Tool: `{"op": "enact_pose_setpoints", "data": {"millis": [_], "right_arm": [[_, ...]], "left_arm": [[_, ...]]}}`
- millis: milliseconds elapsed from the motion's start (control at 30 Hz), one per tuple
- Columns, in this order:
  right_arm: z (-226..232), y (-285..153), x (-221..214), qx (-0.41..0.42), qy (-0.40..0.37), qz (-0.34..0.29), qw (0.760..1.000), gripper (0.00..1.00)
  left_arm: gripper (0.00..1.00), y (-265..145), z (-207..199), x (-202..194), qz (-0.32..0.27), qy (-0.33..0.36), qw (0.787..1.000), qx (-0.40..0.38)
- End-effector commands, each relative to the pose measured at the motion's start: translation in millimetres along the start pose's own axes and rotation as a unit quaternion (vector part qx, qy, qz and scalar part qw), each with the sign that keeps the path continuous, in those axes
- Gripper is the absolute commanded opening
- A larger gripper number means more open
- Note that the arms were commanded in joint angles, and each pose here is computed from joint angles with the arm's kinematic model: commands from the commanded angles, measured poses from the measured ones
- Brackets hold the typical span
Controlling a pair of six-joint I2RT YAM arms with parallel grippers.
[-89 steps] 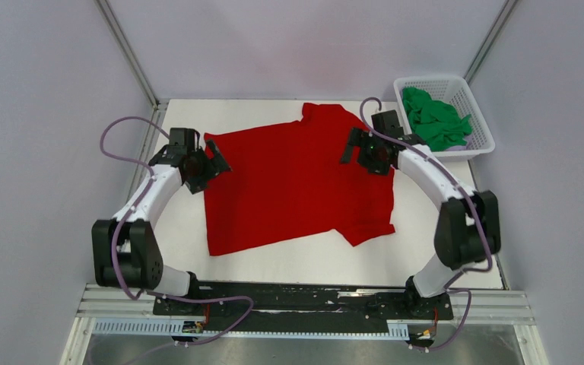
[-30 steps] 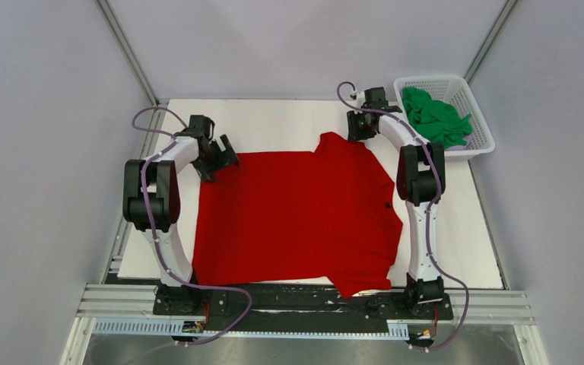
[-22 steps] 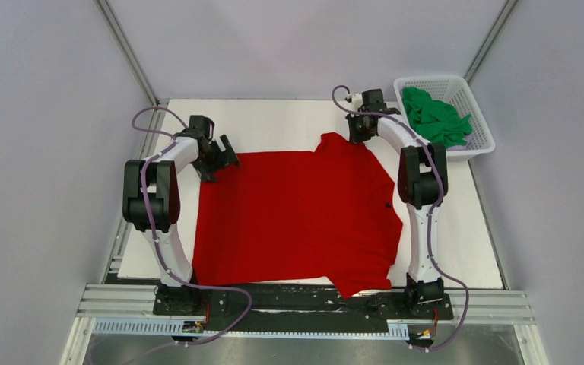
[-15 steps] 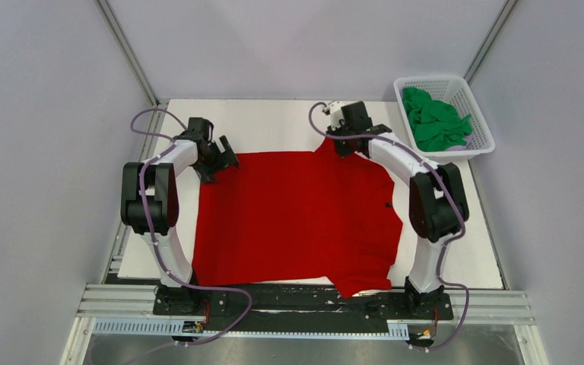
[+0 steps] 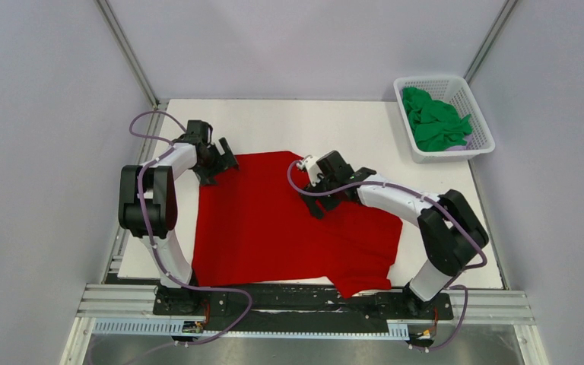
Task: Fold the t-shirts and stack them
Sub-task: Flatten out the tshirt
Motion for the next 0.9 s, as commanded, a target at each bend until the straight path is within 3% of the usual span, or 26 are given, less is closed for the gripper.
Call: {"op": "enact_pose_setpoints", "data": {"millis": [0, 133, 300, 600, 867], "right_arm": [[-13.2, -40.0, 53.3, 0.023, 0.069, -0.129, 0.989, 0.86], [-23.8, -26.9, 64.1, 0.04, 0.132, -0.125, 0.982, 0.85], [-27.9, 0.9, 63.7, 0.05, 0.134, -0.093, 0.985, 0.77], [-29.5, 26.2, 47.1, 0.058, 0.125, -0.052, 0.989, 0.55], [-34.9, 38.5, 44.4, 0.03, 0.122, -0.039, 0.991, 0.3]], "left_arm": [[1.0, -7.0, 7.7, -11.7, 0.014, 0.001, 1.0, 0.01], [1.0, -7.8, 8.4, -13.5, 0.013, 0.0, 1.0, 0.01], [1.0, -9.5, 8.8, -13.3, 0.011, 0.001, 1.0, 0.011], [1.0, -9.0, 11.5, -12.7, 0.01, 0.004, 1.0, 0.021], [1.0, -5.4, 12.7, -11.7, 0.011, 0.007, 1.0, 0.026]]}}
Point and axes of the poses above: each gripper's point midway between its finger pads, its own y axis out along the fingers, its own z axis along the line the jaws close on, x = y × z, the point moved 5 cm from there along -y, back along the fingers, and after that the axes turned 2 degrees about y, right-handed, at the moved point
